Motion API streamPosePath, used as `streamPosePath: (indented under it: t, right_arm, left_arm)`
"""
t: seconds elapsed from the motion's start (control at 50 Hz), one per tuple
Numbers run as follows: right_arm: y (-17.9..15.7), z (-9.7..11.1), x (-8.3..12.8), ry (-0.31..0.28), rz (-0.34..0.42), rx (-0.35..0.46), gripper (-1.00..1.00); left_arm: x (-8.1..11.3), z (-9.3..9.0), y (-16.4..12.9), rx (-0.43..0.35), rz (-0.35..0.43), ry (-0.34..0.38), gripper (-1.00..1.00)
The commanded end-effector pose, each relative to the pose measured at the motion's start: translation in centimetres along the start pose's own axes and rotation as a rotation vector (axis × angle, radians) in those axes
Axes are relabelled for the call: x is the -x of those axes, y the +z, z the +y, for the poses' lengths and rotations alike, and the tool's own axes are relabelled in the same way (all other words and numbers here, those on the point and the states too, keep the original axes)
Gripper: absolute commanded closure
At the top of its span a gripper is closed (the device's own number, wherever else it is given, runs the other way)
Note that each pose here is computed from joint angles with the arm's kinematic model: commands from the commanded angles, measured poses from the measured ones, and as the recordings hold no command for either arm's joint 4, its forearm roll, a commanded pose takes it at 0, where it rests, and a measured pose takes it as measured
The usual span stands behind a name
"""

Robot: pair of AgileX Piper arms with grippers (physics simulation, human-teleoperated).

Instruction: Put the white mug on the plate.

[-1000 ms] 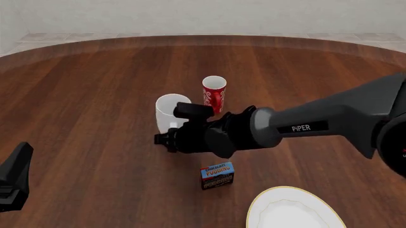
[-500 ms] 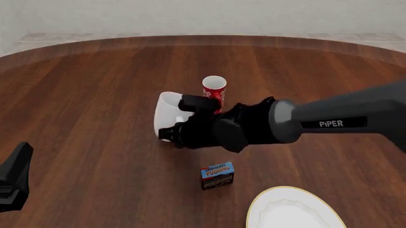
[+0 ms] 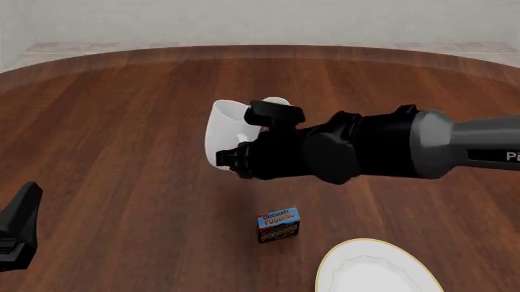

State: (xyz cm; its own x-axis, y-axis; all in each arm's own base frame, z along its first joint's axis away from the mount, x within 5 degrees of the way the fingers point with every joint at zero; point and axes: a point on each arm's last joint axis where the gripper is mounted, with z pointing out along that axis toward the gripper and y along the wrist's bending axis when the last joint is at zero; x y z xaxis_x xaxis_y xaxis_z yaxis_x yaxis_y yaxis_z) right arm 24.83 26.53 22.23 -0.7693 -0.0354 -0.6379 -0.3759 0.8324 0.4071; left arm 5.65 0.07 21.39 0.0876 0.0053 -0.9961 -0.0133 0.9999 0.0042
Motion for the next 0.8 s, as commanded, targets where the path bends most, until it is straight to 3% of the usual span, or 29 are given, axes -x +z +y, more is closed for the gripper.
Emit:
streamPosePath:
  t: [0.02,0.8]
  right_arm:
    - [-3.4,0.3,0.6,-0.009,-0.028,0.015,1.00]
    - [-14.5,-2.5,-3.0,-0.006,-0.070,0.021,1.00]
  left_arm:
    - [0.0,0.0,0.0,0.000,0.000,0.000,-1.00]
    - [0.0,0.0,0.0,0.000,0.000,0.000,-1.00]
